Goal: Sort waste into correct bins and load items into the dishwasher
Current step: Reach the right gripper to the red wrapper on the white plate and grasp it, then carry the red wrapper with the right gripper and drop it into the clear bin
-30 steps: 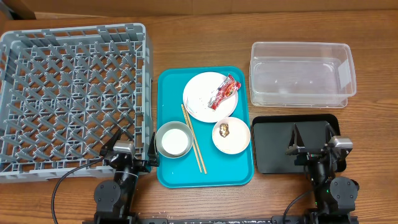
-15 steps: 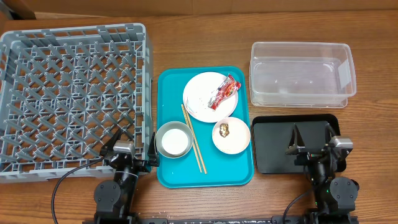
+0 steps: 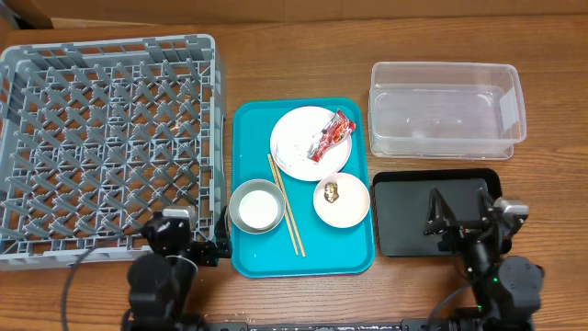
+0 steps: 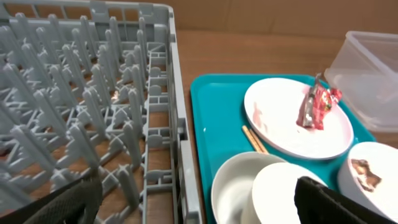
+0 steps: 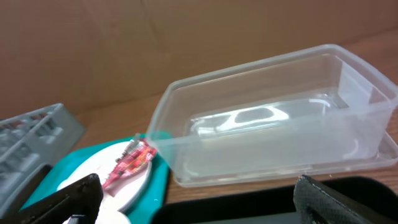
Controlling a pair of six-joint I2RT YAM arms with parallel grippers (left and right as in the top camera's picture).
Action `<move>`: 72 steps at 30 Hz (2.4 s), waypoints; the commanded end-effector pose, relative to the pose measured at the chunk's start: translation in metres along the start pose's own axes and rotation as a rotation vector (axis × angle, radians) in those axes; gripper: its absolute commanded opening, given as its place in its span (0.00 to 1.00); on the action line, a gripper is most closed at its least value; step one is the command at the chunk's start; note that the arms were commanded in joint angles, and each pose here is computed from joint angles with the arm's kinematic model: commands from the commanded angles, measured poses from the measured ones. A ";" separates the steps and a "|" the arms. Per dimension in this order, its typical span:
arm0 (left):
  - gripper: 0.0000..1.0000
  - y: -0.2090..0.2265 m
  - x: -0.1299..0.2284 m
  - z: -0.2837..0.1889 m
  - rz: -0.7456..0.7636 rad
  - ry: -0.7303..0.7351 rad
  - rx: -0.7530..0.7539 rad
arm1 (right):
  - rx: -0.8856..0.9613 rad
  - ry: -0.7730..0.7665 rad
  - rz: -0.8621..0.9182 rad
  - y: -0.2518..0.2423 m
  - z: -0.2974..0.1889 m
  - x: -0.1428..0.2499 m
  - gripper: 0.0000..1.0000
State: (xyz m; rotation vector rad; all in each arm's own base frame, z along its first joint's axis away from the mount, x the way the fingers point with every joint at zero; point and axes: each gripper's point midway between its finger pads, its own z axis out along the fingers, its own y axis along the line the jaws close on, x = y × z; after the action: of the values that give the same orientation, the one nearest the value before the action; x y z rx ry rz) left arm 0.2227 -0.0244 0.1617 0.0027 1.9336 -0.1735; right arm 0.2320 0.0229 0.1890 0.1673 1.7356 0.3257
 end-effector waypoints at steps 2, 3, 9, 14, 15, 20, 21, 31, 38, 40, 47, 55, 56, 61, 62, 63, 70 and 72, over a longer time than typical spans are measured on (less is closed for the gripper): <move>1.00 0.005 -0.034 -0.012 0.002 0.096 -0.068 | -0.040 0.051 0.012 0.021 -0.009 -0.033 1.00; 1.00 0.007 -0.038 -0.013 0.002 0.130 -0.086 | -0.032 0.076 0.015 0.022 -0.009 -0.035 1.00; 1.00 0.006 -0.059 -0.012 -0.004 0.341 -0.112 | -0.039 0.264 0.040 0.036 0.003 -0.048 1.00; 1.00 0.006 -0.052 -0.007 -0.022 0.517 -0.127 | -0.029 0.477 0.034 0.044 0.017 -0.053 1.00; 1.00 0.007 -0.050 -0.007 -0.040 0.545 -0.135 | -0.019 0.530 0.016 0.044 0.019 -0.053 1.00; 1.00 0.003 -0.039 -0.010 -0.092 0.634 -0.130 | 0.053 0.683 0.022 0.042 0.039 -0.070 1.00; 1.00 0.000 -0.037 -0.010 -0.098 0.643 -0.114 | 0.037 0.691 0.050 0.047 0.047 -0.074 1.00; 1.00 -0.001 -0.034 -0.013 -0.101 0.663 -0.110 | -0.318 0.727 0.050 0.134 0.094 -0.064 1.00; 1.00 0.004 -0.035 -0.013 -0.090 0.657 -0.141 | -0.204 0.724 -0.189 0.175 0.116 -0.017 1.00; 1.00 0.004 -0.035 -0.013 -0.091 0.657 -0.140 | -0.195 0.729 -0.231 0.185 0.124 -0.002 1.00; 1.00 0.004 -0.035 -0.013 -0.090 0.656 -0.140 | -0.149 0.787 -0.236 0.200 0.165 0.053 1.00; 1.00 0.004 -0.035 -0.013 -0.092 0.656 -0.137 | 0.024 0.839 -0.109 0.181 0.206 0.119 0.87; 1.00 0.004 -0.035 -0.013 -0.092 0.656 -0.137 | 0.033 0.844 -0.097 0.180 0.208 0.124 0.84; 1.00 0.003 -0.034 -0.013 -0.093 0.658 -0.137 | 0.110 0.891 -0.019 0.170 0.215 0.157 0.79; 1.00 0.003 -0.034 -0.013 -0.093 0.659 -0.137 | 0.134 0.904 0.003 0.166 0.216 0.166 0.77; 1.00 0.003 -0.034 -0.013 -0.093 0.659 -0.137 | 0.136 0.907 0.003 0.166 0.217 0.169 0.77; 1.00 0.004 -0.034 -0.013 -0.093 0.661 -0.138 | 0.125 0.910 0.008 0.168 0.218 0.172 0.35; 1.00 0.004 -0.034 -0.013 -0.093 0.661 -0.137 | 0.112 0.932 0.015 0.170 0.215 0.174 0.18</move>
State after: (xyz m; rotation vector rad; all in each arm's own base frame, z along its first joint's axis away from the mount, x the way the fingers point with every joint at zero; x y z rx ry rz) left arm 0.2196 -0.0159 0.1866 -0.1268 2.6360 -0.1037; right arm 0.3924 0.2539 0.0330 0.1042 2.6934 0.2972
